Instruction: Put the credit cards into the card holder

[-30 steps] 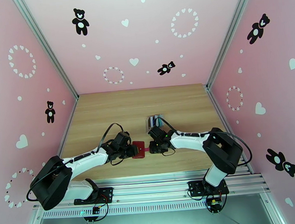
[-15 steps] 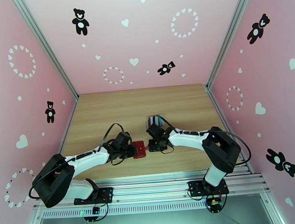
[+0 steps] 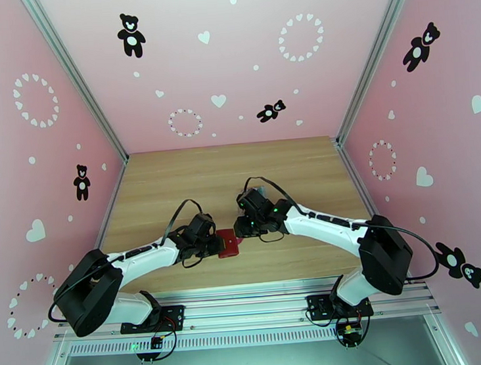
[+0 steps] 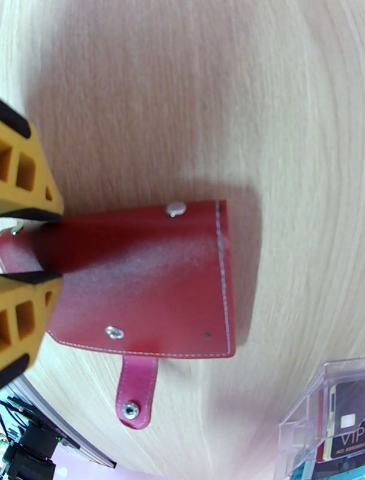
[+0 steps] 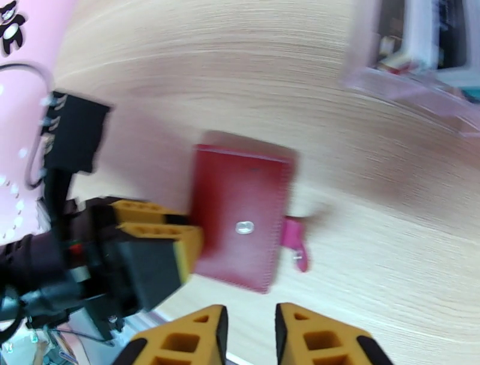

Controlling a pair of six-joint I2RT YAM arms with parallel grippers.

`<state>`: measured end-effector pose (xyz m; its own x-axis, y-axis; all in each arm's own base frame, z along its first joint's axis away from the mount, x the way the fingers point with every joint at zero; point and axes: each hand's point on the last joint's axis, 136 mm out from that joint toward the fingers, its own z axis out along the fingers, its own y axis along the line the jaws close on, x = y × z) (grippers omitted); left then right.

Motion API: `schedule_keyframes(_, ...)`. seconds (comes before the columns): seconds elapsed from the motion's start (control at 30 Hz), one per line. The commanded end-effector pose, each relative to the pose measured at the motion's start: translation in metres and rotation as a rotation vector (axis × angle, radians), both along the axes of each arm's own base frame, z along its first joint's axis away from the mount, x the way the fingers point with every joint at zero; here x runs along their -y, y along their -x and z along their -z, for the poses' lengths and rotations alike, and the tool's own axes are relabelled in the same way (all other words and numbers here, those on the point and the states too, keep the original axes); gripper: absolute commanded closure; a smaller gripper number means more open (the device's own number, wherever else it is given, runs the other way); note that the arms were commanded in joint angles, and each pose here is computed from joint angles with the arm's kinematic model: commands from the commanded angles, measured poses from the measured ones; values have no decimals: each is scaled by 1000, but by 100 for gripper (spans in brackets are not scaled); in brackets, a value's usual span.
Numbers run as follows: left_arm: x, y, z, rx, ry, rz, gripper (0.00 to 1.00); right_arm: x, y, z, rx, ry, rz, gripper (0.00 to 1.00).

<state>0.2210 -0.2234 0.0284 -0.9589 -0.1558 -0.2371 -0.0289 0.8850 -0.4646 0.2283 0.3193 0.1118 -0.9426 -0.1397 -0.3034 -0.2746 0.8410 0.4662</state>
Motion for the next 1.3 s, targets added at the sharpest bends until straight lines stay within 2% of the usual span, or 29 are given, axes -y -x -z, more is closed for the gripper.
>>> schedule_keyframes(0.0, 3, -5, -10, 34, 9, -3, 68, -16, 3, 4, -29, -27, -37, 77)
schedule_keyframes(0.37, 0, -2, -8, 28, 9, -6, 68, -28, 3, 33, -85, -22, -56, 78)
schedule_keyframes(0.83, 4, -4, 4, 5, -7, 4, 68, 1, 0, 73, -125, 48, 18, 78)
schedule_keyframes(1.27, 5, -11, 17, -8, -59, 12, 69, 4, -1, 93, -152, 49, 28, 77)
